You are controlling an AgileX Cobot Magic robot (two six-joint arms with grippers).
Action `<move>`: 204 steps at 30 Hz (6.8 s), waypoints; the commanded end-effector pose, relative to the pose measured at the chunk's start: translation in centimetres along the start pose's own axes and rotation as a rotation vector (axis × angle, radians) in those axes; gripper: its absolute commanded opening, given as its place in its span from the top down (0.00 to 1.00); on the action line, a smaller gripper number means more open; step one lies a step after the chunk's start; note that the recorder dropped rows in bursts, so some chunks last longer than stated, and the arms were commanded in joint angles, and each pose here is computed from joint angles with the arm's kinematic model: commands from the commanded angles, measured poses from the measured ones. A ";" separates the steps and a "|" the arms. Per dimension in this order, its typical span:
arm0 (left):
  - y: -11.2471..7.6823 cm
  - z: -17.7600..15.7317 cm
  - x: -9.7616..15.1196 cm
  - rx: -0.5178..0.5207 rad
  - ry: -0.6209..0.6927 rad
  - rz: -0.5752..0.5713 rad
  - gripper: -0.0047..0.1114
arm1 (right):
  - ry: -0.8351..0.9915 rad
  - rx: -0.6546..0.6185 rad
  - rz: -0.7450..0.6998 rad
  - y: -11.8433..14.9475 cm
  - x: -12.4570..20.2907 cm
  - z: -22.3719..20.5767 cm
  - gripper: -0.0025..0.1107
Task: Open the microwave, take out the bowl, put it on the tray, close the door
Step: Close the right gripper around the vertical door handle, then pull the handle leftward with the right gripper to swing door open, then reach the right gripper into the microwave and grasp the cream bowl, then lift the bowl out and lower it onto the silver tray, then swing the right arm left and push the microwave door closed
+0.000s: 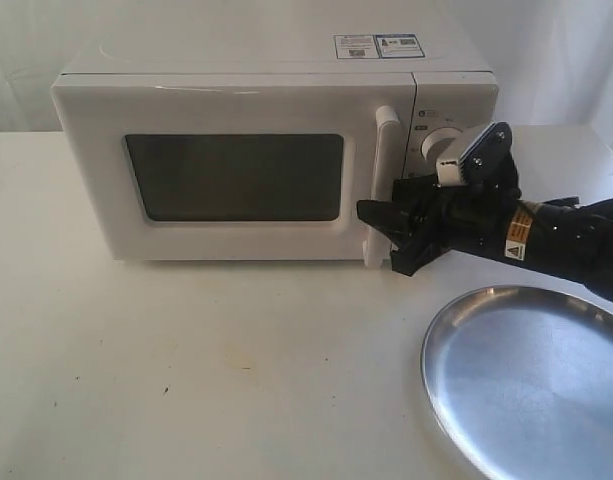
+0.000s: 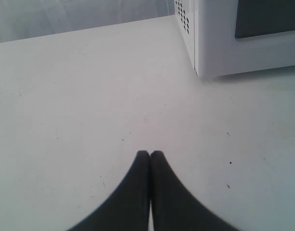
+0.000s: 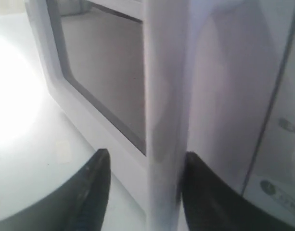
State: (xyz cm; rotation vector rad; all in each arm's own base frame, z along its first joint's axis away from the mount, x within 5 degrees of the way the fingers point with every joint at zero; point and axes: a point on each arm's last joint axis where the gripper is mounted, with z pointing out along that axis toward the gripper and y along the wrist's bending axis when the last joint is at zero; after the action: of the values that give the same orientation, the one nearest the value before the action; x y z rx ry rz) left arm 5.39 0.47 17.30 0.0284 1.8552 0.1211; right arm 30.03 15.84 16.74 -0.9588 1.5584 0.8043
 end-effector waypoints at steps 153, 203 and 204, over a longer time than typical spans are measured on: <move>0.0 0.0 -0.1 0.001 -0.006 -0.009 0.96 | 0.795 0.637 -0.035 15.3 2.0 -11.8 0.73; 0.0 0.0 -0.1 0.001 -0.006 -0.009 0.96 | -0.042 -0.139 -0.587 30.7 -19.5 15.0 0.98; 0.0 0.0 -0.1 0.001 -0.006 -0.009 0.96 | -0.039 -0.127 -0.598 30.8 -19.4 15.1 0.98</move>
State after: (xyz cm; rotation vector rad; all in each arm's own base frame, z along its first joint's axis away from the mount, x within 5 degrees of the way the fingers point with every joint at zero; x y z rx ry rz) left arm 5.40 0.47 17.31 0.0291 1.8536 0.1220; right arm 10.85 45.76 32.95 -1.4260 1.0987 0.5353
